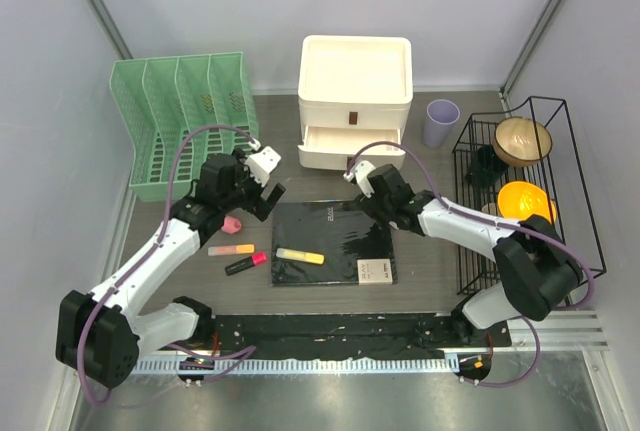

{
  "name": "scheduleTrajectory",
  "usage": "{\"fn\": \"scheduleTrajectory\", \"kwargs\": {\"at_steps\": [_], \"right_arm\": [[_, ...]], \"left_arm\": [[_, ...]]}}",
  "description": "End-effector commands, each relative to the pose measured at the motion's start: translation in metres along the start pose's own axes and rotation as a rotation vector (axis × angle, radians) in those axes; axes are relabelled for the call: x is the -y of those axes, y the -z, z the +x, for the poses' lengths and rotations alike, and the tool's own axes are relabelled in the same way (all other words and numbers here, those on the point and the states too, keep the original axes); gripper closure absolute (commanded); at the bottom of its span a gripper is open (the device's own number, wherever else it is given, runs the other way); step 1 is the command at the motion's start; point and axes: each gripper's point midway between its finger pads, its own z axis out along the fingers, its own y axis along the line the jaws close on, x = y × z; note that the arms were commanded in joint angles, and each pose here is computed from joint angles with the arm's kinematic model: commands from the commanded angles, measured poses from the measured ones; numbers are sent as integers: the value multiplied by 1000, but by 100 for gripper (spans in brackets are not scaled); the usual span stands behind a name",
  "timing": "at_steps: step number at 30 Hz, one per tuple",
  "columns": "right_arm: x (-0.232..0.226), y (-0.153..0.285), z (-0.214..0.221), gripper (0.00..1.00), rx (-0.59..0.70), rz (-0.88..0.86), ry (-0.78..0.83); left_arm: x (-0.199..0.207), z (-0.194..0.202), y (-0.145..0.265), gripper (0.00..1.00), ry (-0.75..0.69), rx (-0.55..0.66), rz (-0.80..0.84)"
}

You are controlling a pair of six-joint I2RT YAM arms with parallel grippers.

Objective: Organize the desk

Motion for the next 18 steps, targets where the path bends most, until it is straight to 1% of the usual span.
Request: {"fn": "scheduleTrajectory", "kwargs": {"at_steps": [1,6,18], "right_arm": [[-7,1,-3,33,14,-102,-3],[-13,0,2,34,12,-163,4],[-26,-12,24,37,-52,-263,32]], "left_arm": [[-2,-9,3,0,-21,43,-1],[-1,-9,2,0,-21,41,2],[-2,-8,2,0,-18,41,-1]]}}
